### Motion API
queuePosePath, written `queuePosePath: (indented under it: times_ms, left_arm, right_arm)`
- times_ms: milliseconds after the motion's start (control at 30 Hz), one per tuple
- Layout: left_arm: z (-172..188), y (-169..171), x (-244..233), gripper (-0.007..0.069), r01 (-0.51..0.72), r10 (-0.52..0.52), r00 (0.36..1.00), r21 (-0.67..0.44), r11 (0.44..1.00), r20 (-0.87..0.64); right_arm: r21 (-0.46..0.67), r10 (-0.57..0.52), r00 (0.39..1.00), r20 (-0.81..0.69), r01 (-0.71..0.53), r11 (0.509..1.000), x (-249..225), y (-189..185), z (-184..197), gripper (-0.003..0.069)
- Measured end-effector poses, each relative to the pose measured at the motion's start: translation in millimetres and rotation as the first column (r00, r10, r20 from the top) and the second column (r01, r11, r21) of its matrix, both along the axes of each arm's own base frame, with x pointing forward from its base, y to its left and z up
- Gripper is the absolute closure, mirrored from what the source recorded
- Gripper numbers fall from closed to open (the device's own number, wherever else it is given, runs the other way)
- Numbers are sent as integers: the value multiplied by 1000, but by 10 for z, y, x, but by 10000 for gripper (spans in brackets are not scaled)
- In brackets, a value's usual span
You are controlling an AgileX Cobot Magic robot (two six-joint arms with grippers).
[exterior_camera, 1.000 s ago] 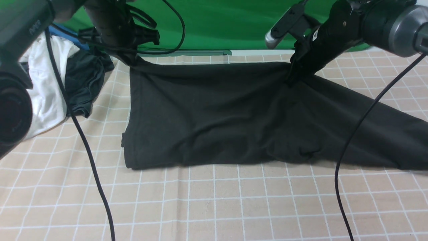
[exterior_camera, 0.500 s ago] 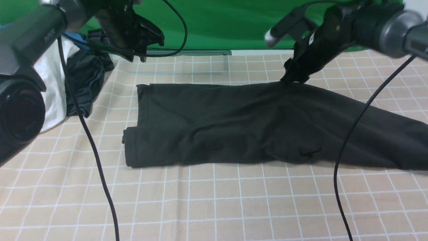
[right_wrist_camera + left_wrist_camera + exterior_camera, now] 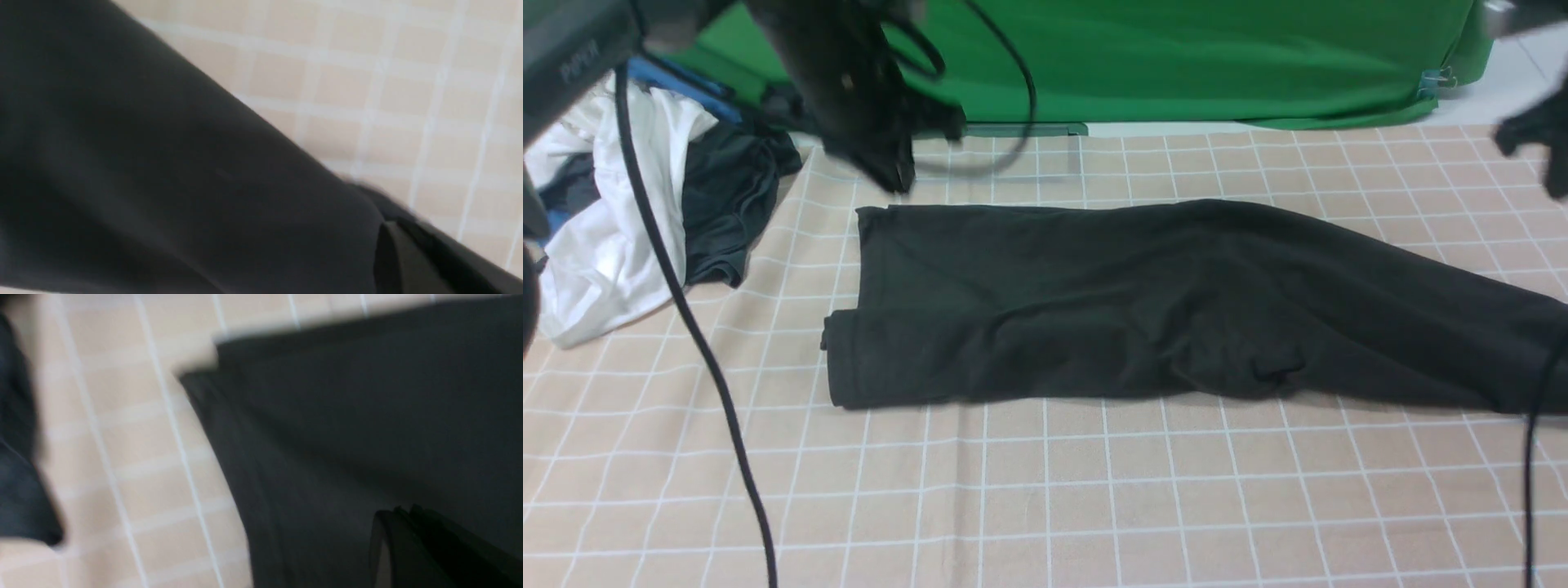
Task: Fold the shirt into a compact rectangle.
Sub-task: 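Pull the folded dark garment lengthwise by its ends to straighten it flat on the table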
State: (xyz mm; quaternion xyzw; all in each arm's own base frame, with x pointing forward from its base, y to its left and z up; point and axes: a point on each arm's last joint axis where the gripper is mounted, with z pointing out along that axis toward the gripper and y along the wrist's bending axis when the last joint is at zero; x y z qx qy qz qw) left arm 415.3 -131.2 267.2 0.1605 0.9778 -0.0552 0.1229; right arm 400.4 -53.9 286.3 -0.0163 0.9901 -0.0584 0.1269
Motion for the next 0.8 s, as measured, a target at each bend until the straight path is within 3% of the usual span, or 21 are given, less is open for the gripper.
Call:
queuePosePath:
  times_ms: [133, 300, 400, 667, 800]
  left_arm:
    - [-425, -122, -248, 609, 23, -22, 994, 12, 1000, -109]
    - [-847, -137, -401, 608, 3, -3, 989, 1, 1000, -145]
    - [-947, -118, -426, 608, -3, 4, 991, 7, 1000, -130]
    - [-971, -116, -435, 608, 0, 1, 993, 10, 1000, -119]
    - [-969, -122, -436, 608, 3, -1, 993, 12, 1000, -116]
  right_arm:
    - [43, -121, 988, -97, 126, 991, -179, -363, -273, 550]
    - [50, -206, 974, -90, 211, 976, -274, -654, -479, 309]
    - [51, -222, 973, -65, 225, 973, -252, -730, -538, 238]
    - [137, -254, 958, -132, 271, 953, -143, -724, -907, 222]
    - [156, -241, 954, -179, 269, 950, -133, -710, -1038, 334]
